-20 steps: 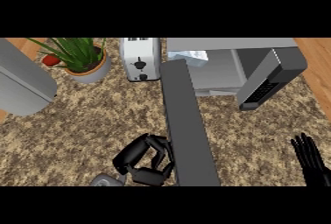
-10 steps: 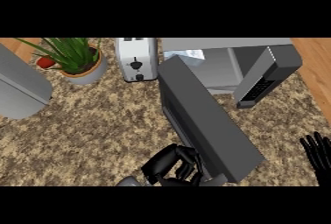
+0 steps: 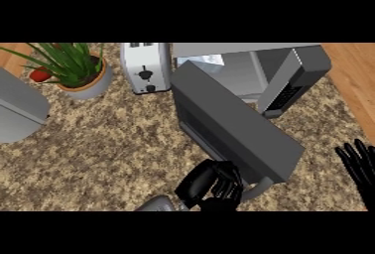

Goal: Pick up the milk, place it into the microwave and close the microwave

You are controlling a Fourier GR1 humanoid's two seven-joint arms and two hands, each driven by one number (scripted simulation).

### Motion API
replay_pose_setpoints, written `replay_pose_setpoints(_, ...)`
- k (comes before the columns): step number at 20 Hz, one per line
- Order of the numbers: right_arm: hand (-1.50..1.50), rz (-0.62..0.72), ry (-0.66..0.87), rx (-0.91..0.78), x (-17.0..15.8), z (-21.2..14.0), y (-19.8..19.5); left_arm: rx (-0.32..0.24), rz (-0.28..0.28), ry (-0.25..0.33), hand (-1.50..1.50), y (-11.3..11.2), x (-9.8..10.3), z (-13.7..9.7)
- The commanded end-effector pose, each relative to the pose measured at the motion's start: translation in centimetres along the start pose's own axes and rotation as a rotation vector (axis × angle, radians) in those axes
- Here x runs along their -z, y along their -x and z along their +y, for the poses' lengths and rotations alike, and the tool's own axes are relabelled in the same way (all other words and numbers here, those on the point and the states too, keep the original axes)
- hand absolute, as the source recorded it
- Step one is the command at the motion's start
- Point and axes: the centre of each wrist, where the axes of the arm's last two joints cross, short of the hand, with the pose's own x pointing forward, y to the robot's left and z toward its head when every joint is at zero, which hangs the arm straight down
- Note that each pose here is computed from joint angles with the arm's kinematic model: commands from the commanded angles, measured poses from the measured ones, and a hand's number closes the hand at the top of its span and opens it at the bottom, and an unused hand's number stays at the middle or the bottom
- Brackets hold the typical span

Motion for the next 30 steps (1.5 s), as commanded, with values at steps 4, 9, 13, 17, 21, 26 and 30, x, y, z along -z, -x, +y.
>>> replay_pose_setpoints(4, -1.50, -0.046, -0.166, 0.048, 2.3, 1.2, -2.6, 0.040, -0.034, -0.075, 1.50, -2.3, 2.5, -0.8)
replay_pose_setpoints(9, -1.50, -0.037, -0.192, 0.054, 3.1, 1.7, -3.6, 0.009, -0.058, -0.215, 1.50, -2.9, 3.8, 0.6)
replay_pose_setpoints(13, -1.50, -0.053, -0.211, 0.057, 4.0, 2.3, -4.3, 0.029, -0.082, -0.280, 1.50, -4.3, 6.1, 2.5)
replay_pose_setpoints(17, -1.50, -0.045, -0.194, 0.064, 4.2, 2.5, -4.7, 0.031, -0.073, -0.347, 1.50, -4.7, 7.2, 3.6)
replay_pose_setpoints(21, -1.50, -0.036, -0.209, 0.079, 4.3, 2.6, -5.1, 0.029, -0.084, -0.402, 1.50, -6.2, 9.1, 5.3)
replay_pose_setpoints(26, -1.50, -0.054, -0.221, 0.062, 5.2, 2.5, -6.5, 0.005, -0.082, -0.449, 1.50, -5.8, 9.8, 6.7)
replay_pose_setpoints(30, -1.50, -0.053, -0.200, 0.050, 5.2, 2.1, -7.1, -0.042, -0.073, -0.473, 1.50, -6.2, 10.6, 8.0)
